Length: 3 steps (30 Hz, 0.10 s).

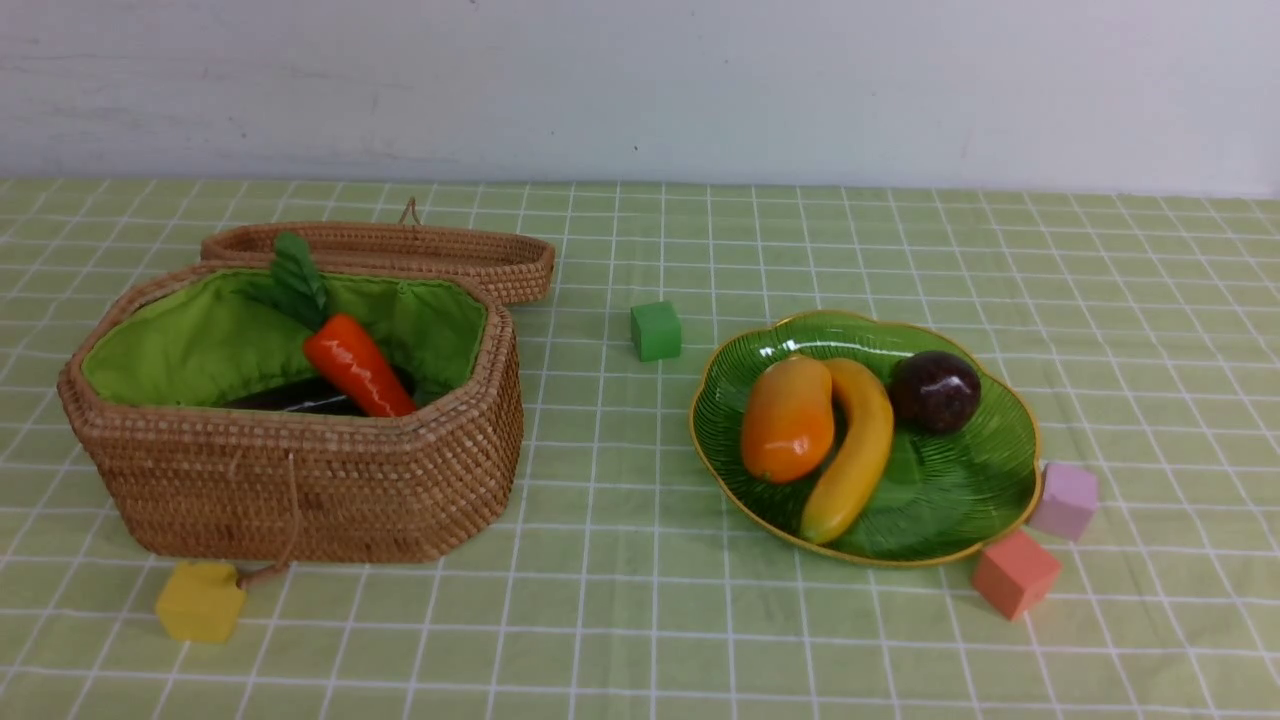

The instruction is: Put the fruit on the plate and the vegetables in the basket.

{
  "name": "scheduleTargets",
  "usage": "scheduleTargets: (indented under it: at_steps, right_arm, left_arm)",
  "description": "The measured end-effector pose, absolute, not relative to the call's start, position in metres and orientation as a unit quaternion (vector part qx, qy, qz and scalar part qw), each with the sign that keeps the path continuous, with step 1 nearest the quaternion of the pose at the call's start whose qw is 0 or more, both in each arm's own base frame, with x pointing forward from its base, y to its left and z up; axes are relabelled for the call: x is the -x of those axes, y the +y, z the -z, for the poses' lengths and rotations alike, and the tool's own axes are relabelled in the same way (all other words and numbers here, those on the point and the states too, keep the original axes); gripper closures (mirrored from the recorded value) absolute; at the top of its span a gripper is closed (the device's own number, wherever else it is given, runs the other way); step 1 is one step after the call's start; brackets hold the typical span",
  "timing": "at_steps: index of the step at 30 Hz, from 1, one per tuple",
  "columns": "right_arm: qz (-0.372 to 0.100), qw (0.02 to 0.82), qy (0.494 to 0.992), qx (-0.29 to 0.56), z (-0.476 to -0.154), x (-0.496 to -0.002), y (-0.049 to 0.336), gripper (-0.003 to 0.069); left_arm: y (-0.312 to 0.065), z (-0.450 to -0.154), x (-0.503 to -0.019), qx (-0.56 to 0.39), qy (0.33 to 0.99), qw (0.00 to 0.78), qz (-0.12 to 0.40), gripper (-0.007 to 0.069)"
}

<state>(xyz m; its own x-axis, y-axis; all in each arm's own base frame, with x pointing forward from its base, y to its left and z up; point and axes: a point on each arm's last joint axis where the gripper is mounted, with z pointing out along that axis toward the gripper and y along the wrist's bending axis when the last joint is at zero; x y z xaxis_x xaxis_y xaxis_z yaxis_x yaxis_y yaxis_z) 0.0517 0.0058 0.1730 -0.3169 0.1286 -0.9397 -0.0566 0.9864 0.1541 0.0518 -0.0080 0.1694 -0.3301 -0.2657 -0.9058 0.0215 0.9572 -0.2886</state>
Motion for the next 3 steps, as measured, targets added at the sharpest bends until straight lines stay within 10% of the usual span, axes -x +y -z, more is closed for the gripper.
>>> scheduleTargets:
  at_steps: [3]
  right_arm:
    - [-0.079, 0.584, 0.808, -0.022, -0.173, -0.0517, 0.0058, 0.0588]
  left_arm:
    - [-0.008, -0.1694, -0.0518, 0.076, 0.806, 0.574, 0.125, 0.0609]
